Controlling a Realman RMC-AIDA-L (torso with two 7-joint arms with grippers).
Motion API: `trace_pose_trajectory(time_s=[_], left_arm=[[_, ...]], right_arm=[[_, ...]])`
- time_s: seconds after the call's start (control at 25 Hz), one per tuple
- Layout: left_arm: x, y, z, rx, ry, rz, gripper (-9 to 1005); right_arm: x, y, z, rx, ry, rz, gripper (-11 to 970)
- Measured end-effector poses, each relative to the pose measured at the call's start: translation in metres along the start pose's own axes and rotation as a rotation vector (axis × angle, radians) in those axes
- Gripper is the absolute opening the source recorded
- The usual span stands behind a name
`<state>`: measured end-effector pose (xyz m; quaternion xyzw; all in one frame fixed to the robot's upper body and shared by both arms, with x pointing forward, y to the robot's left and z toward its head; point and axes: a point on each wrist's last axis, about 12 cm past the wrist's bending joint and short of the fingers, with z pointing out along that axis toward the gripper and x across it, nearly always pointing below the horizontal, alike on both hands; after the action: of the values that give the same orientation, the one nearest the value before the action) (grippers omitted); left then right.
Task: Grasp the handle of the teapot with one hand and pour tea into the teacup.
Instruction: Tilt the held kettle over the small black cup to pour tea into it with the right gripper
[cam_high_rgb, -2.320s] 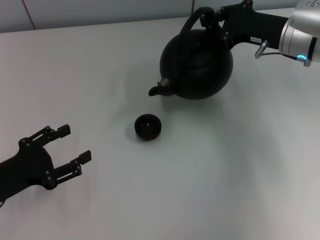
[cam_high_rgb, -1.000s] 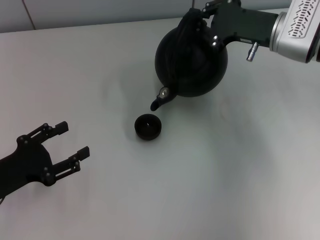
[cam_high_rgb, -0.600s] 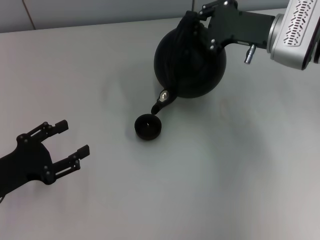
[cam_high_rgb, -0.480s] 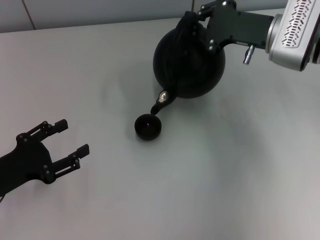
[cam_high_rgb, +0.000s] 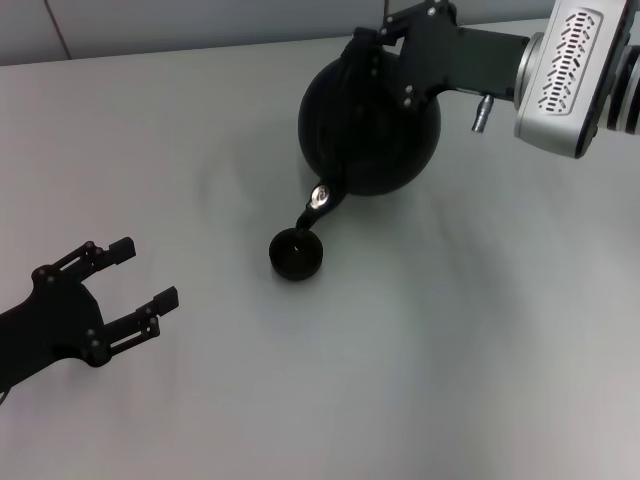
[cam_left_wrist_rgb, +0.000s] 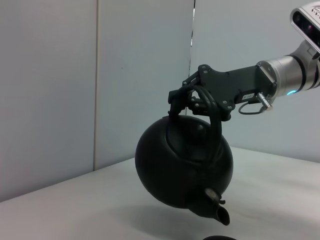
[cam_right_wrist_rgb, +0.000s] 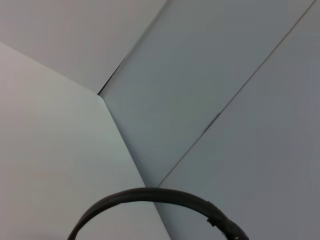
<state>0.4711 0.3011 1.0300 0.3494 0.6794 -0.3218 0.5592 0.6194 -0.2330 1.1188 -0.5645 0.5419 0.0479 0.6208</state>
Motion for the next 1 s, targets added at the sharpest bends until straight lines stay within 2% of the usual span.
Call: trace_pose_trajectory(time_s=[0.64, 1.0], left_arm=[[0.0, 0.0, 0.0, 0.0, 0.0, 0.001, 801], [-0.0001, 0.0, 0.0, 0.0, -0.001, 0.002, 801]], right_arm=[[-0.0039, 0.0008, 0.0004, -0.012, -0.007, -0.065, 77], [-0.0039, 0.0014, 0.0001, -0.012, -0.006, -0.058, 78]])
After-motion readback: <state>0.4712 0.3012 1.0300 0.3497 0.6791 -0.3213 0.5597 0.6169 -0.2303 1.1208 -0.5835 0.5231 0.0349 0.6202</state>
